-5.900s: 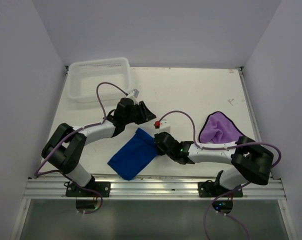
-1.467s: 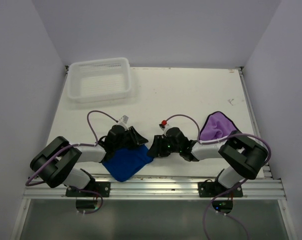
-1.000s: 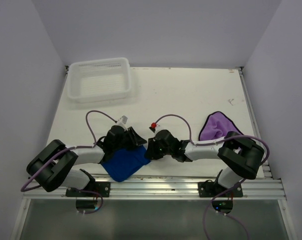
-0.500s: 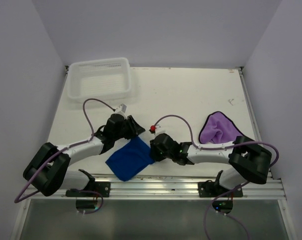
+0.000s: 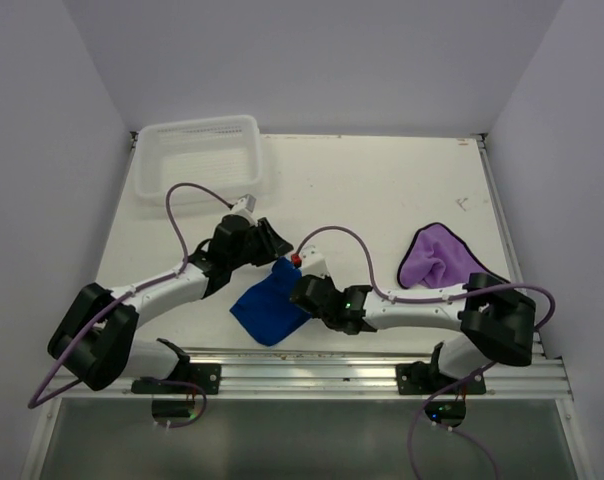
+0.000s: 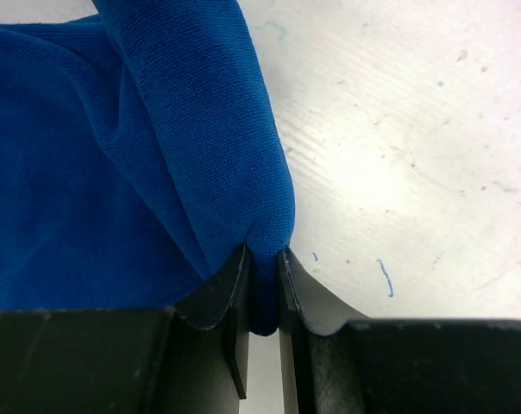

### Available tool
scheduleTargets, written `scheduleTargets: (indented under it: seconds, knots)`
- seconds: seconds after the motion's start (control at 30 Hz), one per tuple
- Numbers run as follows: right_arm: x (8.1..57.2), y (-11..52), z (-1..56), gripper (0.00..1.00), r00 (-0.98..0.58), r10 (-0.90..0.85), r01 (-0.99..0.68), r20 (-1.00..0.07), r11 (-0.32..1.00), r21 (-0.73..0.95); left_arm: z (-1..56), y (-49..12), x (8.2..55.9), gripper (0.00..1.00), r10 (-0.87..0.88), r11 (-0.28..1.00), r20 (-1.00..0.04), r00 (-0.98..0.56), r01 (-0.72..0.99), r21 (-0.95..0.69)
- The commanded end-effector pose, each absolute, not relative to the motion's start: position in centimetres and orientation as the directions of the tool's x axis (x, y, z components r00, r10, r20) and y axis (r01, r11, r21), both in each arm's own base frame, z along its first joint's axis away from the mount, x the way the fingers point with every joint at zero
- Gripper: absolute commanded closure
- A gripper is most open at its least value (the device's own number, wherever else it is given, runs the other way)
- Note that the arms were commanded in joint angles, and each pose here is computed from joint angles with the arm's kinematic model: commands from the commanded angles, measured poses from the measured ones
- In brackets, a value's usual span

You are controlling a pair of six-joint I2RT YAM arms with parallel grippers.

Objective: Roll the towels
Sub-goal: Roll the towel

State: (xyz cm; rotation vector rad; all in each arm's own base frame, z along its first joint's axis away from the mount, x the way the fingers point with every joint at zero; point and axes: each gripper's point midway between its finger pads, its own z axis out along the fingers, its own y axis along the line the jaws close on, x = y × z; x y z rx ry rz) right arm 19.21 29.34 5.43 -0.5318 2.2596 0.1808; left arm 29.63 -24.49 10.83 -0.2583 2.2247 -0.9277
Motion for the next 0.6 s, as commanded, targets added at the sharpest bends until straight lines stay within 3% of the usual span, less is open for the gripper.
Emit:
scheduleTargets:
  seconds: [0.0,0.1,0.57]
  knots:
    - [20.5,28.3,6.8,1.00,-0.497,-0.409,-0.356,-0.765,0.900,-0.250,12.1,-25.2,30.2,0.57,-0.413,0.707,-0.546,-0.729,0.122,-0.697]
    - [20.1,28.9,6.4,1.00,-0.447,-0.502,-0.351,-0.740,0.860,-0.371,12.4,-25.4,30.3,0.57,-0.416,0.700,-0.542,-0.730,0.124,-0.704]
    - [18.1,31.2,6.9,1.00,-0.311,-0.670,-0.273,-0.674,0.742,-0.612,13.0,-26.2,29.4,0.57,-0.420,0.669,-0.535,-0.733,0.148,-0.728]
